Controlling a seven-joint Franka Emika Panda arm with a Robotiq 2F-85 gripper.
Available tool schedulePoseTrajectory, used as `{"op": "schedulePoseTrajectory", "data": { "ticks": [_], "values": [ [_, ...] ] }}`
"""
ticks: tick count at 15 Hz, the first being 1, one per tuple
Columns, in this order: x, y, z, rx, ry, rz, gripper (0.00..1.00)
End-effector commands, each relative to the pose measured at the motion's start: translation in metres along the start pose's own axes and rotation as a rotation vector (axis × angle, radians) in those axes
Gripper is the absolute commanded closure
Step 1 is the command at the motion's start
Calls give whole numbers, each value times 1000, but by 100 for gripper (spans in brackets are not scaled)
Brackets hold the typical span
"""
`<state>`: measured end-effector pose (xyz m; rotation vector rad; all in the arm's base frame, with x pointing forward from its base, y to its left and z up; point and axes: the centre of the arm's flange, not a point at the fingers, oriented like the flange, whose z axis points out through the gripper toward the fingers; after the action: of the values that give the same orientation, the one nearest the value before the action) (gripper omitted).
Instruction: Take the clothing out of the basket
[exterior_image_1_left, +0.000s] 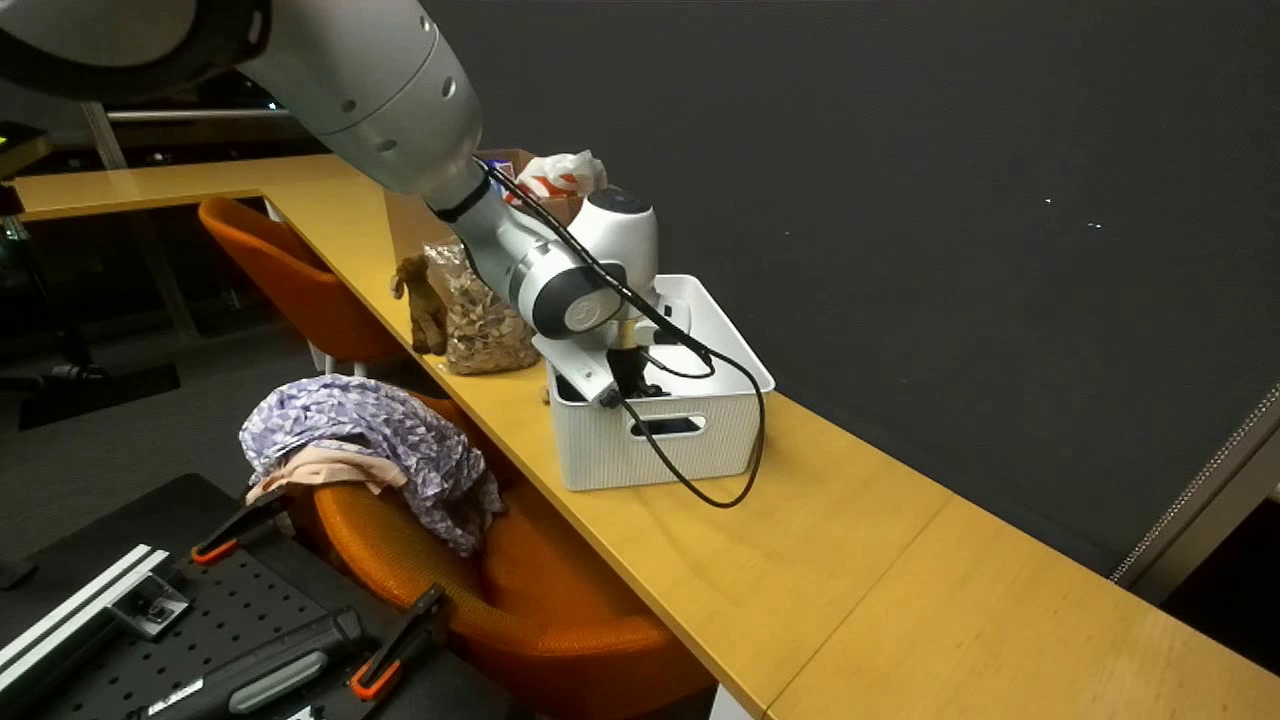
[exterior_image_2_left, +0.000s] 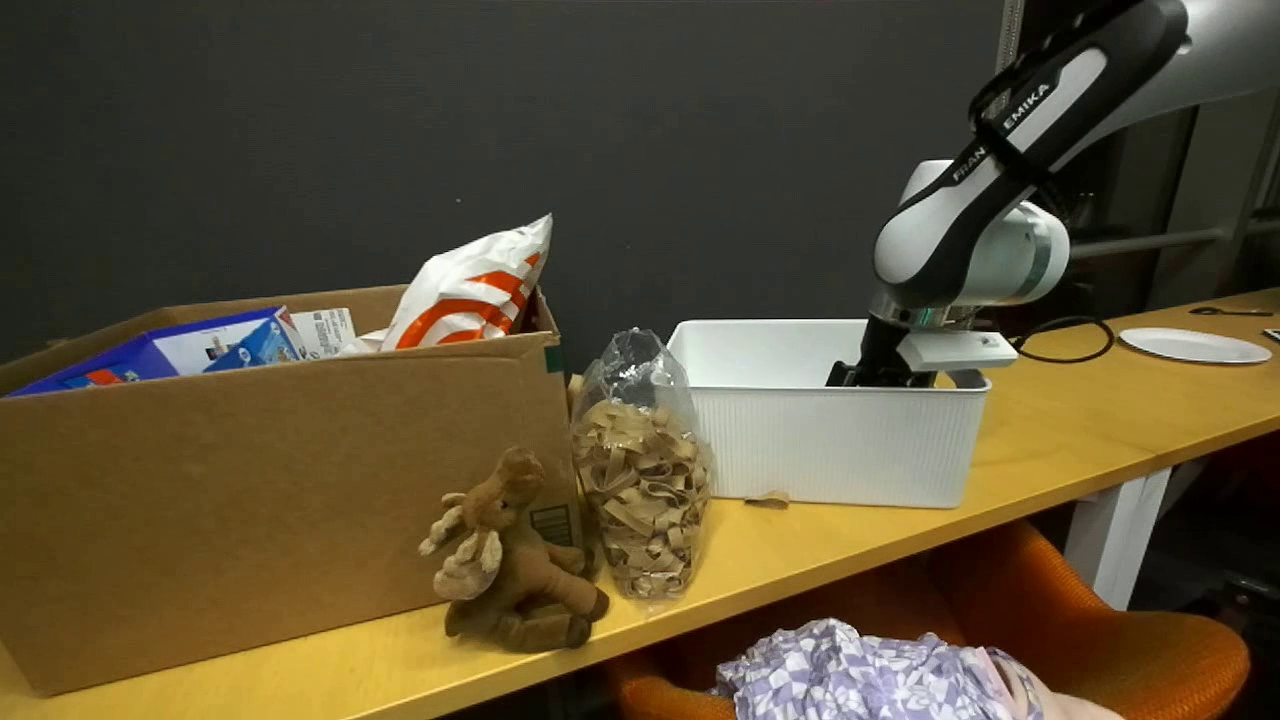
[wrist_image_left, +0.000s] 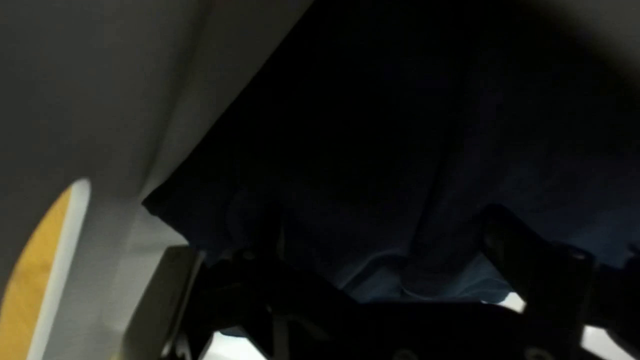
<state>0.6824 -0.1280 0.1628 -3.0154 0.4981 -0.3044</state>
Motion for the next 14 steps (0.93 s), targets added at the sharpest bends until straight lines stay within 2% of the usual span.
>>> {"op": "schedulePoseTrajectory", "data": {
  "ticks": [1,6,10,12,14],
  "values": [
    [17,4,14,0,-2,-20,26],
    [25,8,14,7,8,-10,65],
    [24,10,-3,4,22,8,95],
    [22,11,-16,-10,29,17,100],
    [21,13,-36,-21,40,24,97]
  ]
}}
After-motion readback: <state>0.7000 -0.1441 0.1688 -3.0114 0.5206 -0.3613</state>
